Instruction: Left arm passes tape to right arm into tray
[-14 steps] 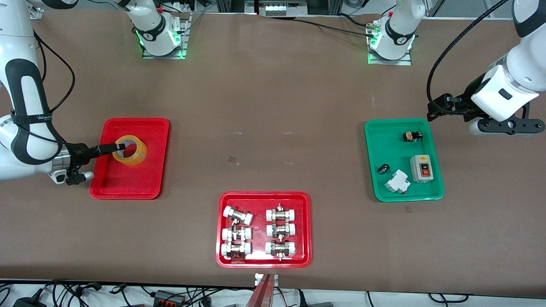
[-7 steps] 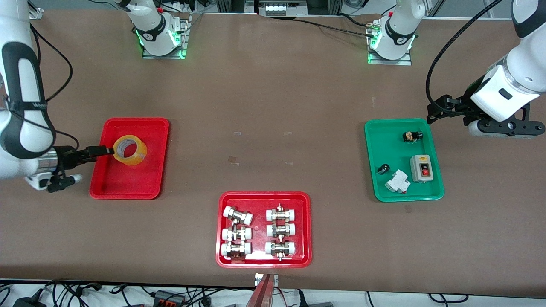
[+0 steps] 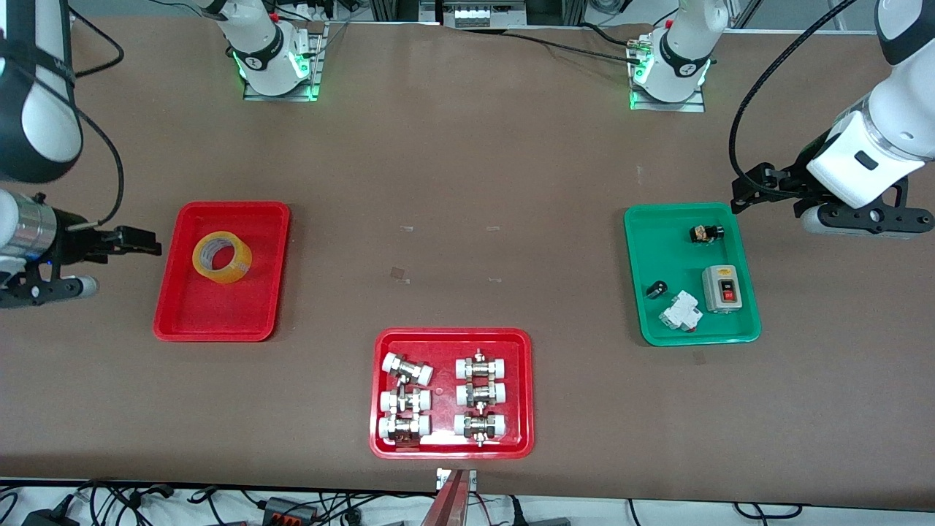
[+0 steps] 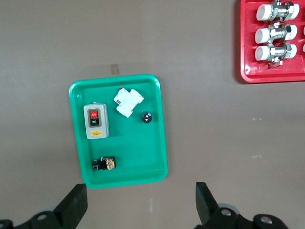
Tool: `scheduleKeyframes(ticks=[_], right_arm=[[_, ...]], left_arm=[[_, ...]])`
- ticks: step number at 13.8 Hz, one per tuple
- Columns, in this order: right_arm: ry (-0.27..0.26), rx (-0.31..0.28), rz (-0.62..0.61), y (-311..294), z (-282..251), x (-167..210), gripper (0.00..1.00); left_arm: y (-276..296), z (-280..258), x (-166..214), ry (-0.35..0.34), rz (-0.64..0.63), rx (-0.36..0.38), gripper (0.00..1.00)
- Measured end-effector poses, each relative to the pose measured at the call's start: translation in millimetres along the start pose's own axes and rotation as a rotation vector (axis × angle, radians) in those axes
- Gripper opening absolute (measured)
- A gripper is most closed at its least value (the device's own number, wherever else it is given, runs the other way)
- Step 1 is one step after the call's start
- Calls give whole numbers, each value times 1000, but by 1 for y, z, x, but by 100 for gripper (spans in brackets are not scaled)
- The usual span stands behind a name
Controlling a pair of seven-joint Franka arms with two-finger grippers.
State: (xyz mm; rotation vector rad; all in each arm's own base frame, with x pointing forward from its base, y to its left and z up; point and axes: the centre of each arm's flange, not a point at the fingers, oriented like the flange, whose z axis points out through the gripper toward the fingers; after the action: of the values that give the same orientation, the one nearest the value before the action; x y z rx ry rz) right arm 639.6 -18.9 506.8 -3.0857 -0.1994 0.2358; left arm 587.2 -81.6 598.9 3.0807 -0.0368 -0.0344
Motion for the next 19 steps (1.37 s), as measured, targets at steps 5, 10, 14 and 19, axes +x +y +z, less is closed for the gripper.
scheduleKeyframes(ticks=[5, 10, 14, 19], right_arm=[[77, -14, 59, 5, -67, -16, 100], [127, -45, 144, -6, -83, -18, 100], [204, -58, 147, -5, -104, -24, 100], [208, -66, 146, -8, -93, -44, 100]], left_arm=[[0, 0, 0, 1, 3, -1, 100], [0, 0, 0, 1, 4, -4, 100], [0, 0, 0, 1, 4, -5, 100], [0, 0, 0, 2, 4, -7, 100]])
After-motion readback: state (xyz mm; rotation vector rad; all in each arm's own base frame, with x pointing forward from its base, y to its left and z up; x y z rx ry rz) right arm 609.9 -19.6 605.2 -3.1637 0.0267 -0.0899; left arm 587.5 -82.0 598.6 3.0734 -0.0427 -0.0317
